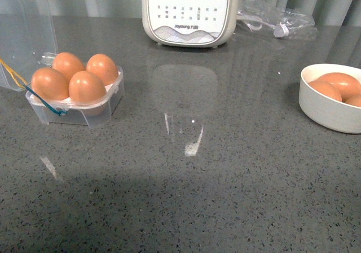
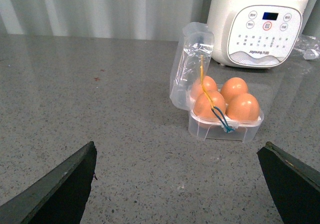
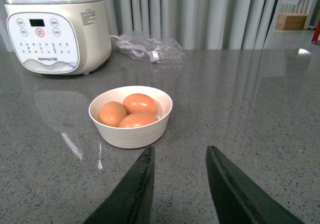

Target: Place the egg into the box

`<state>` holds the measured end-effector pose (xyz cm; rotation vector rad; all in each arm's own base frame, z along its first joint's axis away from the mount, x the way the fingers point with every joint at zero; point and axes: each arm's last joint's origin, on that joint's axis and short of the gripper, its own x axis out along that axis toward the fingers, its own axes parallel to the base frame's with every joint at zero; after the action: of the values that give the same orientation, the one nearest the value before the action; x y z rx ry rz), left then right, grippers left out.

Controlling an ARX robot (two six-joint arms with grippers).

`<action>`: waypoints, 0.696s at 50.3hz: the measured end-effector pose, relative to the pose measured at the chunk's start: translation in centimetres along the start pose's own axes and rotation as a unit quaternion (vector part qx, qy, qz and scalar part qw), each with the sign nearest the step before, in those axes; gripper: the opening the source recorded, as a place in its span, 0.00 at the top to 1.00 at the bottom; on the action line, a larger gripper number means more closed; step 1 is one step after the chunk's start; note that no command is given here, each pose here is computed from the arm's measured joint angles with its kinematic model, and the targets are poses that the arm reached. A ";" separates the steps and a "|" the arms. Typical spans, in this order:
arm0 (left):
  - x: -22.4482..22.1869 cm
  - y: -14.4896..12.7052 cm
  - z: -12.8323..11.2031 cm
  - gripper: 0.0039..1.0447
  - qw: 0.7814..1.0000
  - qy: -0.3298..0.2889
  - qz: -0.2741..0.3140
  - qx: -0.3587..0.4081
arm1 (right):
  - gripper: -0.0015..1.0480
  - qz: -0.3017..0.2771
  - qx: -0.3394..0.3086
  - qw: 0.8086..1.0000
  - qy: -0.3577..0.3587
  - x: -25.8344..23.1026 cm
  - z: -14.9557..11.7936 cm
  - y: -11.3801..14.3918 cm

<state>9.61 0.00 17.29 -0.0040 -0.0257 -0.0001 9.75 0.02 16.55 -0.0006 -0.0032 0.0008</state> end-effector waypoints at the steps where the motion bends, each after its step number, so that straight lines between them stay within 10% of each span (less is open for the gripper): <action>1: 0.0 0.0 0.0 0.06 1.000 0.000 0.000 0.000 | 0.64 0.000 0.000 1.000 0.000 0.0 0.0 0.0; 20: 0.0 0.0 0.0 0.06 1.000 0.000 0.000 0.000 | 0.06 0.000 0.000 1.000 0.000 0.0 0.0 0.0; 35: 0.0 0.0 0.0 0.06 1.000 0.000 0.000 0.000 | 0.07 0.000 0.000 1.000 0.000 0.0 0.0 0.0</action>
<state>9.61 0.00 17.29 -0.0044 -0.0257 0.0003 9.75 0.02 16.55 -0.0002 -0.0032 0.0008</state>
